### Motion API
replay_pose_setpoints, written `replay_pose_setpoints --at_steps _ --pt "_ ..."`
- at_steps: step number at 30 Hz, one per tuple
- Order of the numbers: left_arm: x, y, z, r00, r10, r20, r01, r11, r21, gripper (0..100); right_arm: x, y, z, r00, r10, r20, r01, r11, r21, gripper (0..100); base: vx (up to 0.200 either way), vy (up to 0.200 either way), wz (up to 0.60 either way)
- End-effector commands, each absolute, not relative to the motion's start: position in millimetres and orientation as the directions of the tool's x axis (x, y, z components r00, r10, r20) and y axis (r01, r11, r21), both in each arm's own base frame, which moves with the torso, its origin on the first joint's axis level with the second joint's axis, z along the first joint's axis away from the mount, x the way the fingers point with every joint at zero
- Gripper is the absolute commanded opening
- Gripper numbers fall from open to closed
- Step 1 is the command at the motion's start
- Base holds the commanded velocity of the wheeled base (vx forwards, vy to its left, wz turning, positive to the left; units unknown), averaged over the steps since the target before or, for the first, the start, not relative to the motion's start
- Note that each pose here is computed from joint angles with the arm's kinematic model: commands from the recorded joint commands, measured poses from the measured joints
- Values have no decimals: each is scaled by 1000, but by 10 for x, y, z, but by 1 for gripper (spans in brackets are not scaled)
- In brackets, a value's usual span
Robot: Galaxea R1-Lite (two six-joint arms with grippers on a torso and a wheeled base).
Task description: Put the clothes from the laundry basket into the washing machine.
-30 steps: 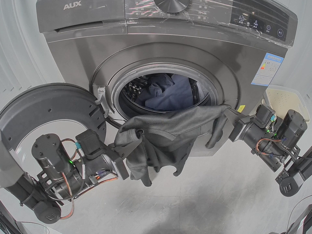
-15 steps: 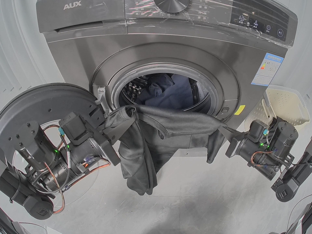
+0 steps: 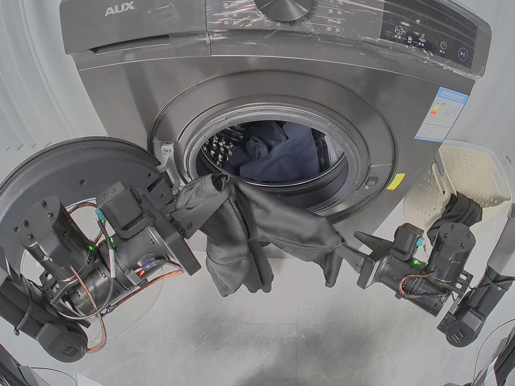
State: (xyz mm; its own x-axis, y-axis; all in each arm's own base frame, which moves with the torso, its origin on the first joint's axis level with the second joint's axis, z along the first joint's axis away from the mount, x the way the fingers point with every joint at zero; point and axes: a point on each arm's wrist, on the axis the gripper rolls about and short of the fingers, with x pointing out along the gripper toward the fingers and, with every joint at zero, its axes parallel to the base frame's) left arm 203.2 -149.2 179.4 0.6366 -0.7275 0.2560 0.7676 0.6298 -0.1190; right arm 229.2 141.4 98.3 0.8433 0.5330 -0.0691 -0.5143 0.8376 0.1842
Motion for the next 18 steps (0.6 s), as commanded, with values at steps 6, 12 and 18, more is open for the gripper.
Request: replay_pose_setpoints --at_steps 6,12,18 --pt "2106 -1506 1728 653 -721 234 756 641 -133 0 2229 1588 487 780 568 -264 -546 823 157 100 0 0 0" --pt "2122 -1516 1786 650 -715 257 757 640 -132 0 2033 1672 384 724 608 -327 -590 791 164 100 0 0 0" --pt "2123 -1517 1807 649 -713 266 757 641 -130 0 1924 1774 308 678 641 -360 -632 758 160 100 0 0 0"
